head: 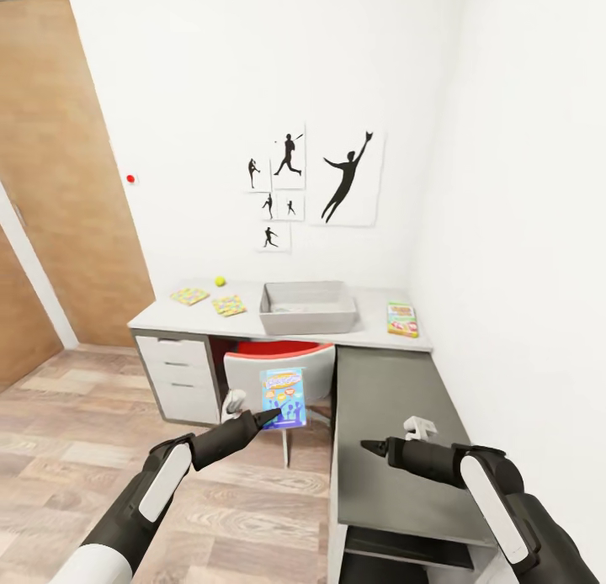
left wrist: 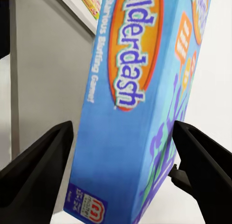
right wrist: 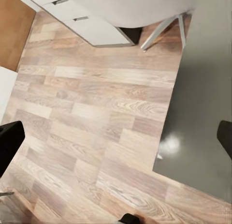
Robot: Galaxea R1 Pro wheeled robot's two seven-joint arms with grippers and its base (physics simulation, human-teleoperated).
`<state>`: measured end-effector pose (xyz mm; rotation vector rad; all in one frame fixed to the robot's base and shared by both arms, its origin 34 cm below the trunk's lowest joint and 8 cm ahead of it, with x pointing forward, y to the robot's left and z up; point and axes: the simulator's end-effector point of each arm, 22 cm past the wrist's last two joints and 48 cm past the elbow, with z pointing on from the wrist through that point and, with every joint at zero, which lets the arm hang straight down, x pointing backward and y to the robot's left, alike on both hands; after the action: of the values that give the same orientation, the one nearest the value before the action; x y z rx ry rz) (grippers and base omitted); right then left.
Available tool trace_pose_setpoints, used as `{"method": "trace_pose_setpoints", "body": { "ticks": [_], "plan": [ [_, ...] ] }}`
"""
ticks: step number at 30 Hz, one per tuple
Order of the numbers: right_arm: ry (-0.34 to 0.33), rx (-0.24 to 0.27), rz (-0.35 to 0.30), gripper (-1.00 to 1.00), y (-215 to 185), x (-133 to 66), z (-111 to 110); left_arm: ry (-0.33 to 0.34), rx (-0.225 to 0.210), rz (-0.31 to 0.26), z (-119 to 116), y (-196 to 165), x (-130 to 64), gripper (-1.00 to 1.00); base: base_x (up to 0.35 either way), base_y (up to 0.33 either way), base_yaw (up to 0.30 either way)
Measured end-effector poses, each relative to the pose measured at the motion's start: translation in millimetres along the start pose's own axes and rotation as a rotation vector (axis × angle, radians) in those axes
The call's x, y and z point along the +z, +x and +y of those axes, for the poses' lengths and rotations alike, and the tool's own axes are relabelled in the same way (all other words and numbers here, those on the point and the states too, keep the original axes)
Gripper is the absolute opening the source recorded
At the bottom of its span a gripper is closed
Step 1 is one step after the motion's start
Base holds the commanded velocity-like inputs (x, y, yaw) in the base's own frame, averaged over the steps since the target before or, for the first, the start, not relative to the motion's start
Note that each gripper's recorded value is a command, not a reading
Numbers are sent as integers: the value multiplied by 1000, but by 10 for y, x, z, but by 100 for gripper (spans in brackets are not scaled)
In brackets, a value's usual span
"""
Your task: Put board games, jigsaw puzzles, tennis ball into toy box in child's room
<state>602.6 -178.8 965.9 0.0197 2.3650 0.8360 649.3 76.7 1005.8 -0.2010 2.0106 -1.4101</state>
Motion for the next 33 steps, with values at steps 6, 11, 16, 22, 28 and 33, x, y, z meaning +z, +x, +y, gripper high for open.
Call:
{"method": "trace_pose_setpoints", "body": {
  "ticks": [6, 11, 16, 22, 28, 33],
  "plan": [
    [0, 0, 0, 100, 0, 1, 1, -1, 1, 0, 4, -2, -1, -100, 6, 0, 285],
    [0, -1, 0, 100, 1, 1, 2, -2, 1, 0, 6, -2, -1, -100, 2, 0, 291],
    [0, -1, 1, 100, 2, 2, 3, -3, 2, 1, 7, 1, 0, -100, 1, 0, 293],
    [-1, -2, 0, 100, -2, -2, 8, -2, 4, 0, 1, -2, -2, -100, 0, 0, 278],
    [-2, -4, -4, 100, -15, -15, 21, 2, 6, -2, -26, -12, -6, -100, 0, 0, 234],
    [-3, -8, -9, 100, -32, -31, 37, 6, 8, -5, -57, -27, -13, -100, 0, 0, 190]
  ]
}}
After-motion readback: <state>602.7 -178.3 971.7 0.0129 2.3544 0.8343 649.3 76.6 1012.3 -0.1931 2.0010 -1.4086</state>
